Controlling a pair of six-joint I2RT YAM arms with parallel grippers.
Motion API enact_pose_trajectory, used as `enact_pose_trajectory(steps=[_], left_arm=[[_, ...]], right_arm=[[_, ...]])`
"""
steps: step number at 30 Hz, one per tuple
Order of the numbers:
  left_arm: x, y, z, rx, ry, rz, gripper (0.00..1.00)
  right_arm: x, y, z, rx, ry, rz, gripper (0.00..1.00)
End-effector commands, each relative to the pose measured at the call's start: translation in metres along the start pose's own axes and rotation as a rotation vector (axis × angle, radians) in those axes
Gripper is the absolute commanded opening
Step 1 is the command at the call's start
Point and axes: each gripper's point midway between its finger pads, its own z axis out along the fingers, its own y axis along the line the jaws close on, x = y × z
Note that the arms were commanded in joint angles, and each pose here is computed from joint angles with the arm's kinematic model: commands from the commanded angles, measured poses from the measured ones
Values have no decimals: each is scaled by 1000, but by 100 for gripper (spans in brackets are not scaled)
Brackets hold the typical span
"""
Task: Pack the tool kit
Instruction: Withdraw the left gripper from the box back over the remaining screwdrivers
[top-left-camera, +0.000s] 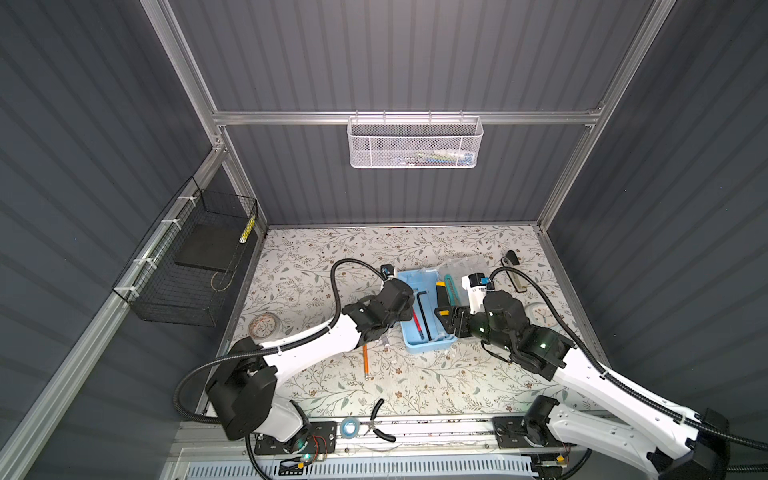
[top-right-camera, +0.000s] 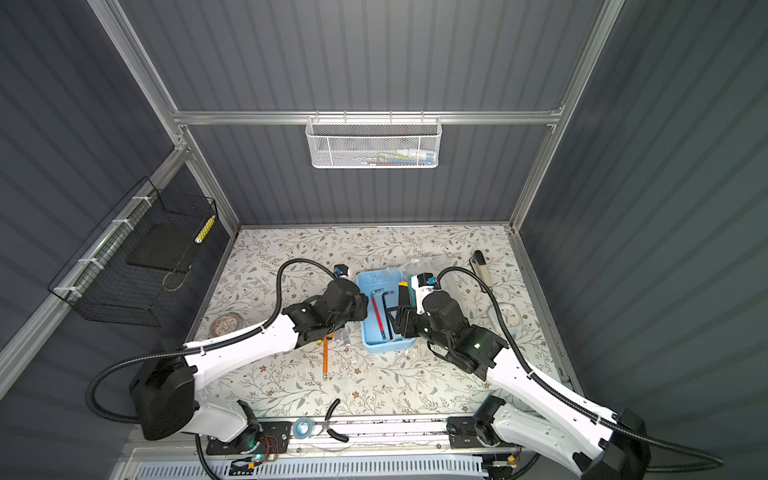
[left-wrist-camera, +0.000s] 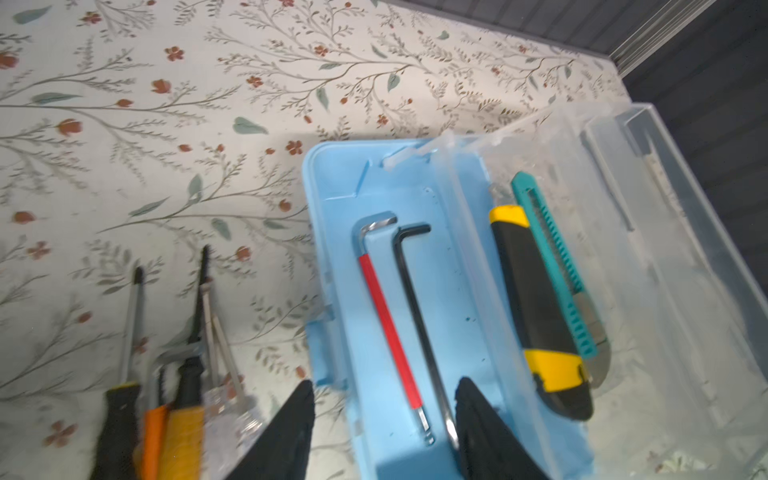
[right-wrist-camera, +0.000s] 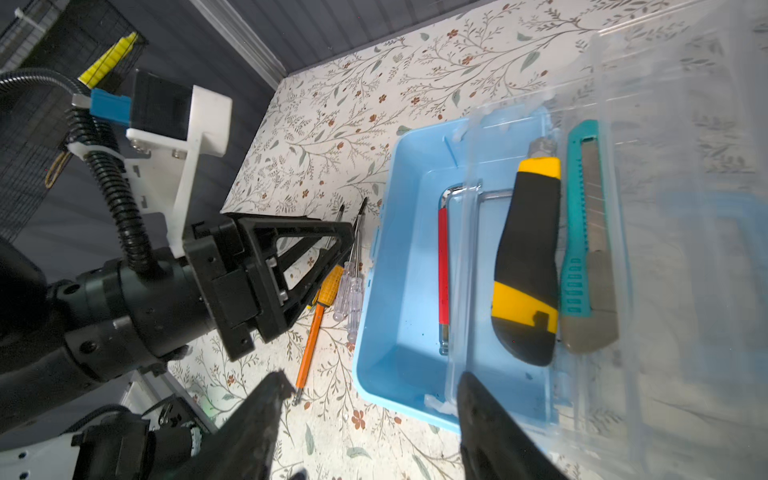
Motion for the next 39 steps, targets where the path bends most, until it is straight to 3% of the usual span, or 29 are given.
enact_pose_trajectory(steps=[1, 8, 16, 26, 39], left_arm=[[16, 36, -25, -96, 24, 53, 56], [32, 82, -55, -191, -1, 34, 57], [33, 93, -62, -231, -1, 46, 57], [82, 107, -46, -223, 107, -42, 52], [103, 107, -24, -237, 168, -23, 46]], right_arm=[[2, 8, 0, 10, 15, -46, 66], [19, 12, 11, 29, 63, -42, 66], [24, 15, 17, 48, 79, -38, 65], [40, 15, 20, 42, 106, -35, 65], [45, 9, 25, 65, 113, -39, 65]])
